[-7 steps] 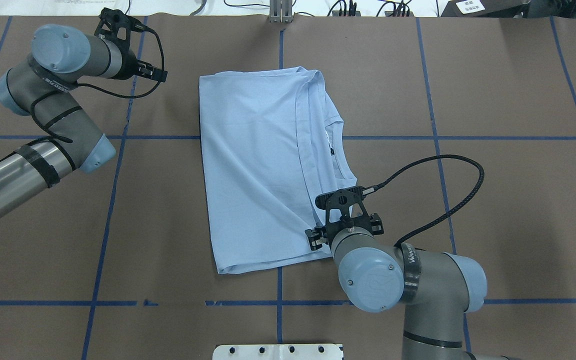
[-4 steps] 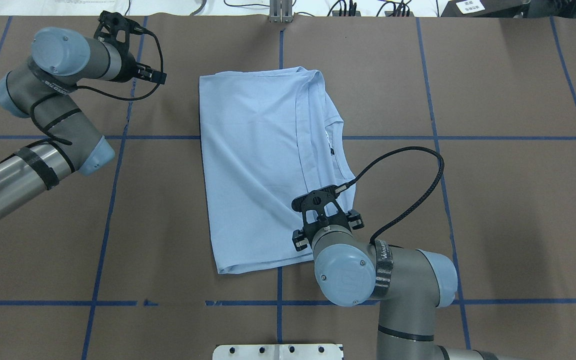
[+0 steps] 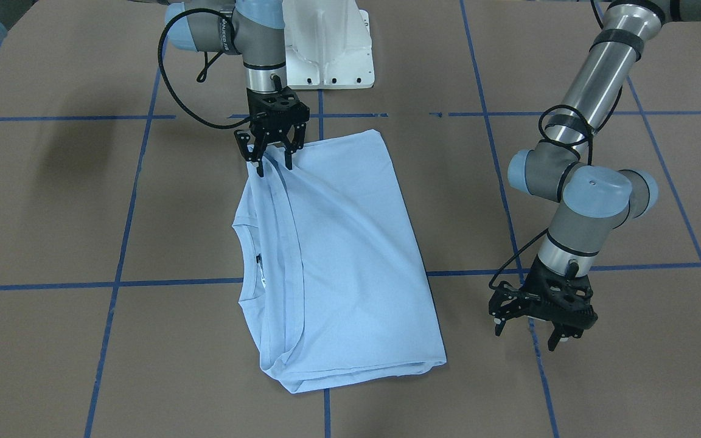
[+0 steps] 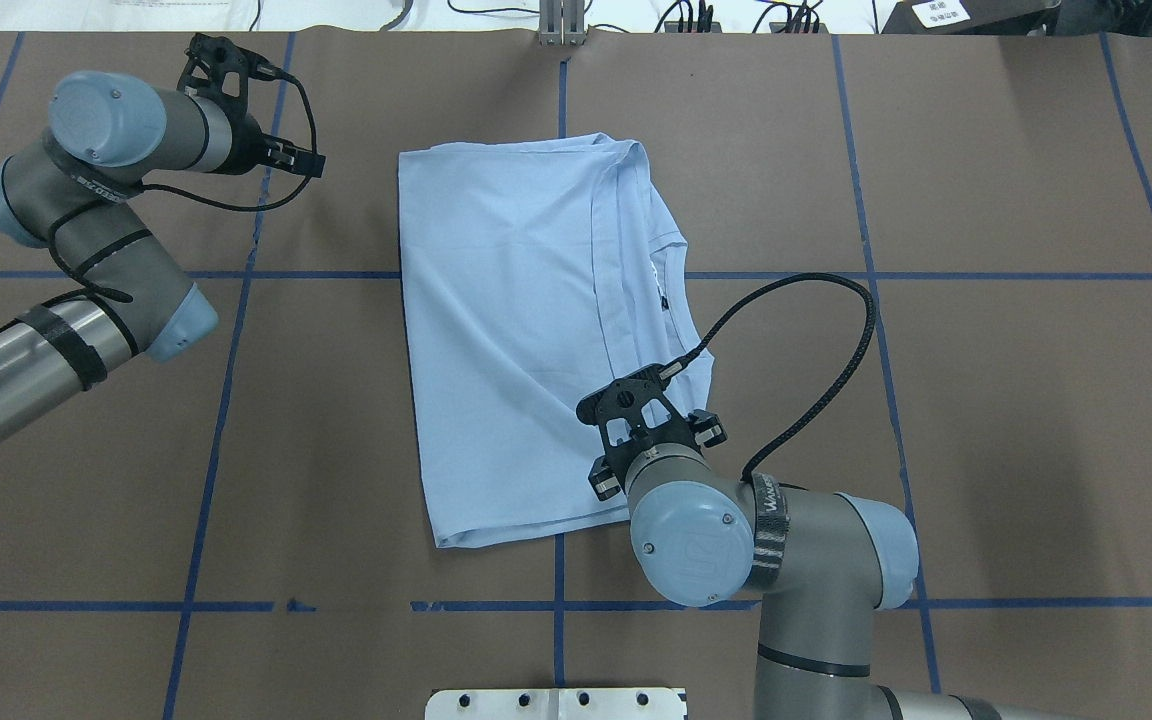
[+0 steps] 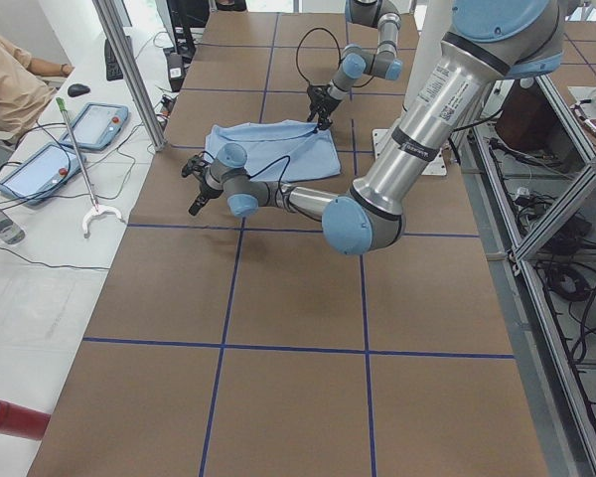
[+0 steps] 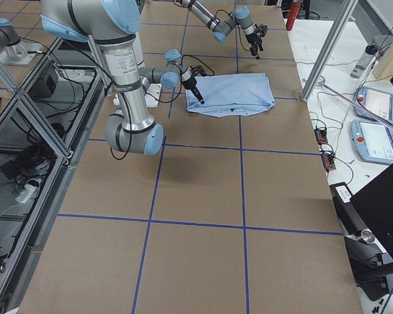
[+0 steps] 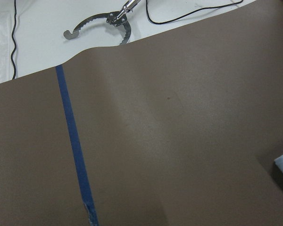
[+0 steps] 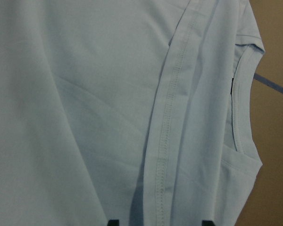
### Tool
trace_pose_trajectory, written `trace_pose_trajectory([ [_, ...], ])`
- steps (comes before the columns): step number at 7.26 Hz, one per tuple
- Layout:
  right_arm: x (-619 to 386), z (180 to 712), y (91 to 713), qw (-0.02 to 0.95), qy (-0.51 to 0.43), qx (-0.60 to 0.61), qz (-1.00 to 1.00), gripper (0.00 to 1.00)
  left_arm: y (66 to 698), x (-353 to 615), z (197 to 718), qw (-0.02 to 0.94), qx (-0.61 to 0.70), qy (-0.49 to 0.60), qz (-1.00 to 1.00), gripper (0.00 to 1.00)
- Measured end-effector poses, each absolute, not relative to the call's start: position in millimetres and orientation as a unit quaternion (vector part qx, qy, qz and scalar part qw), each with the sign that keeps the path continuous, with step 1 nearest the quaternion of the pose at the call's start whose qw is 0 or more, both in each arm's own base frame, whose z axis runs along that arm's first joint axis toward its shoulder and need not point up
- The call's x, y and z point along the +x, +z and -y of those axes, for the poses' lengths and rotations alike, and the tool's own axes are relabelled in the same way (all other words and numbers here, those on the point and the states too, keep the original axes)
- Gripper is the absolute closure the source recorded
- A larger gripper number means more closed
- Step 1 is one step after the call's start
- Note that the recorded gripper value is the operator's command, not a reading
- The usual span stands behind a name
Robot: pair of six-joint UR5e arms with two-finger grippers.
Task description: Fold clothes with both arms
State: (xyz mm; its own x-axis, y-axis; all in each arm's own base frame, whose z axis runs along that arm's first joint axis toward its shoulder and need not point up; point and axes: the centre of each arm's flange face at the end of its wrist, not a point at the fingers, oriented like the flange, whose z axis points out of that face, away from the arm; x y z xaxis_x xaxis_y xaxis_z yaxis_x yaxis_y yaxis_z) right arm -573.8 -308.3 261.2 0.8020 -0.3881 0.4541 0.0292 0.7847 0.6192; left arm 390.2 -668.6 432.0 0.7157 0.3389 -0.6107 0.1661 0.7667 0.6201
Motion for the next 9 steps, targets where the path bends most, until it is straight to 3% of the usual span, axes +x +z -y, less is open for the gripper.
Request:
trace_pose_trajectory([
  [6,-572,310,272,0.901,-0.127,0.299,0.286,0.49,433,390,667,0.861,0.338,0.049,-0.376,0.00],
  [7,-574,307,272,0.902,-0.129,0.296,0.287,0.60,433,390,667,0.861,0.338,0.049,-0.376,0.00],
  [9,-577,302,273,0.902,-0.132,0.293,0.288,0.98,433,390,667,0.861,0.338,0.049,-0.376,0.00],
])
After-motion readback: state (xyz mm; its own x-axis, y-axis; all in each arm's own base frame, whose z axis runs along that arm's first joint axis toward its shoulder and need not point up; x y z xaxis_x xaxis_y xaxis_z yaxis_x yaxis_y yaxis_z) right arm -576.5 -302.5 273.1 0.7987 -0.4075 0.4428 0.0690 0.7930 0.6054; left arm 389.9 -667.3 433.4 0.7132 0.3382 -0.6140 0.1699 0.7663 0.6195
